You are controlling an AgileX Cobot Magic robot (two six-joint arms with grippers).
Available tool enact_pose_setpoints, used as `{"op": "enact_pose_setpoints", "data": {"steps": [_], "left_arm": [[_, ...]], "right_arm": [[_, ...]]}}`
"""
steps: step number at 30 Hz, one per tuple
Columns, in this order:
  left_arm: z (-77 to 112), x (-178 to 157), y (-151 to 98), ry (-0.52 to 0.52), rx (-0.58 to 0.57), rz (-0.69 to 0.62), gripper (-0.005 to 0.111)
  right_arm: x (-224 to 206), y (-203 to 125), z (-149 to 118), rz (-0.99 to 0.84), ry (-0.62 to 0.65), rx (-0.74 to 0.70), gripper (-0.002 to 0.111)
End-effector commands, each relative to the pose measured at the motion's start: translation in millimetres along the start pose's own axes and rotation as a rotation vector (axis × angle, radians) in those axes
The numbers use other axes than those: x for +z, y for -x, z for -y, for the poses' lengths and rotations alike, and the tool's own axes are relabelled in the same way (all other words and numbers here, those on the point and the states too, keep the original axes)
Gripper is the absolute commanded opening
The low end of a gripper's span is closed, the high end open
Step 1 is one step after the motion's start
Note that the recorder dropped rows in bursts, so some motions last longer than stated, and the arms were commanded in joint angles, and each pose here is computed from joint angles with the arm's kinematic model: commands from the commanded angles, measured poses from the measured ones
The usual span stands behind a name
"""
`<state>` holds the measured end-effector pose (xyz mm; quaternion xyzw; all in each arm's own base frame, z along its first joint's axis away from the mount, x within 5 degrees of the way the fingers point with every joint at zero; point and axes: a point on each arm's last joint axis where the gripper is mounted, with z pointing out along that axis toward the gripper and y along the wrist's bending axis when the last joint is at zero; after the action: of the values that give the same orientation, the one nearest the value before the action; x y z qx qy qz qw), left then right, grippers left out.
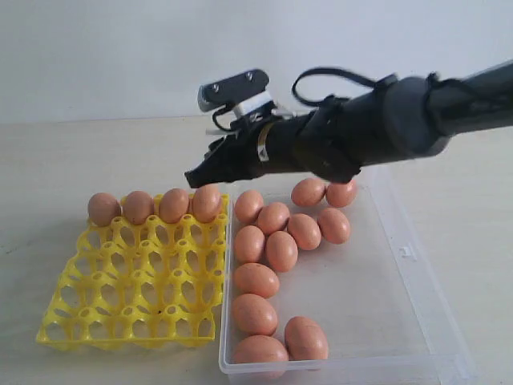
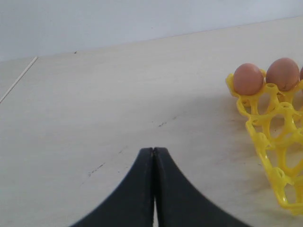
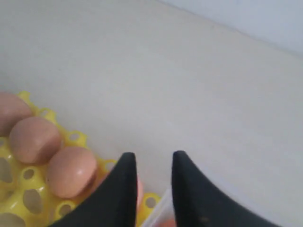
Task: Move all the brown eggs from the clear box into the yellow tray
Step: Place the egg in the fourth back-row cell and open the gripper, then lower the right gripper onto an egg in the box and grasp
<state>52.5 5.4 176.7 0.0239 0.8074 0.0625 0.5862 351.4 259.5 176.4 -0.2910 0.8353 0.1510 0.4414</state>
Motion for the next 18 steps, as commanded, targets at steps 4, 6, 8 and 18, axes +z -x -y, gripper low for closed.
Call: {"op": "enact_pose_setpoints", "data": {"steps": [4, 6, 8, 18], "left_arm": [[0.2, -0.9, 2.3, -0.007, -0.007, 0.020, 0.000], [0.2, -0.9, 2.3, -0.007, -0.007, 0.020, 0.000], [0.2, -0.9, 2.3, -0.007, -0.007, 0.020, 0.000], [0.2, -0.9, 2.3, -0.007, -0.007, 0.020, 0.000]], "right_arm": [[-75.7, 26.2, 24.5, -0.244, -0.214, -0.168, 0.000], [-82.6, 15.6, 33.9, -0.351, -0.262, -0.151, 0.000], [-86.3, -0.8, 42.8, -0.465, -0.297, -0.116, 0.002], [-81.6, -27.3, 52.1, -0.484, -0.299, 0.070, 0.063]]}}
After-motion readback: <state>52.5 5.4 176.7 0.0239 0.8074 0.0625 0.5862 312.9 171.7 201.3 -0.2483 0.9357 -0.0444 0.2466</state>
